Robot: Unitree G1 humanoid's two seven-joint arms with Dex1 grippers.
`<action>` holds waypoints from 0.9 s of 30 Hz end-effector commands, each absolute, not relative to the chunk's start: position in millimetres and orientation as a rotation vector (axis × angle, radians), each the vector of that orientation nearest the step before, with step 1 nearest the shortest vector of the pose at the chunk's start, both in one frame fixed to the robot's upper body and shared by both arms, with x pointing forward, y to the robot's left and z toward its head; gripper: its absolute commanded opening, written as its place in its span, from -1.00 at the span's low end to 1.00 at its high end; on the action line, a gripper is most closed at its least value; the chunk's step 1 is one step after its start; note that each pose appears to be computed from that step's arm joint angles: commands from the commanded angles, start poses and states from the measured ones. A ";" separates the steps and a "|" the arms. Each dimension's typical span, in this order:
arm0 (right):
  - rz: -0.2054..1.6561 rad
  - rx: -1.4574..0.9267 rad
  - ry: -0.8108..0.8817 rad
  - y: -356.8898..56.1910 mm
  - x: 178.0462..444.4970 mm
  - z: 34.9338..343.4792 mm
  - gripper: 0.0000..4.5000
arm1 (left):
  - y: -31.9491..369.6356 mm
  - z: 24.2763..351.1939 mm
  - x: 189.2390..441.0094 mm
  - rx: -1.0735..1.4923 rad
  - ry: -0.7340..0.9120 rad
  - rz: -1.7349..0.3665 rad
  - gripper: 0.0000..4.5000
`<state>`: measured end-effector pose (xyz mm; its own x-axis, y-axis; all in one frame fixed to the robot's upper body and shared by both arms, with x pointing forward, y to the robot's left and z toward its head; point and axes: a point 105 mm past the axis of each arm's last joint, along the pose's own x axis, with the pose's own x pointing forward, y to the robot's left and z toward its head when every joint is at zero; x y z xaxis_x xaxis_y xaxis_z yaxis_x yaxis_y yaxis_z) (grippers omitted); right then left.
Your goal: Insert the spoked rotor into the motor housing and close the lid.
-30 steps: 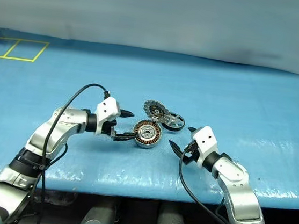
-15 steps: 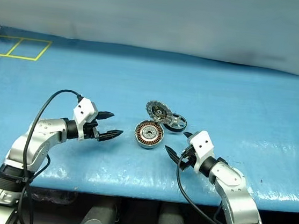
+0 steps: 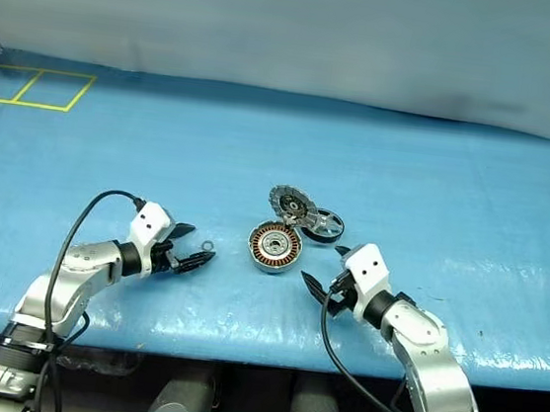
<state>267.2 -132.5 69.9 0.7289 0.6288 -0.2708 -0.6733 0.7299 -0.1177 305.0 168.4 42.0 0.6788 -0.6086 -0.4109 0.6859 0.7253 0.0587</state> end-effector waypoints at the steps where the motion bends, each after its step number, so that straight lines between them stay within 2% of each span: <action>1: 0.733 -0.235 0.167 -128.9 268.6 83.2 1.00 | 165.6 38.0 304.7 0.238 0.387 -0.745 0.84; 3: 0.732 -0.238 0.168 -128.8 269.2 82.8 1.00 | 165.0 33.9 303.3 0.242 0.403 -0.745 0.65; 5: 0.732 -0.238 0.168 -128.3 269.4 82.6 1.00 | 163.9 30.8 301.3 0.248 0.419 -0.752 0.38; 23: 0.847 -0.170 0.226 -116.3 255.2 71.8 1.00 | 155.6 27.1 301.3 0.268 0.433 -0.782 0.38; 25: 0.844 -0.172 0.223 -116.7 255.5 72.2 1.00 | 154.4 27.4 302.4 0.269 0.429 -0.781 0.22; 27: 0.842 -0.173 0.221 -117.1 255.7 72.6 1.00 | 153.5 26.7 303.4 0.284 0.430 -0.782 -0.02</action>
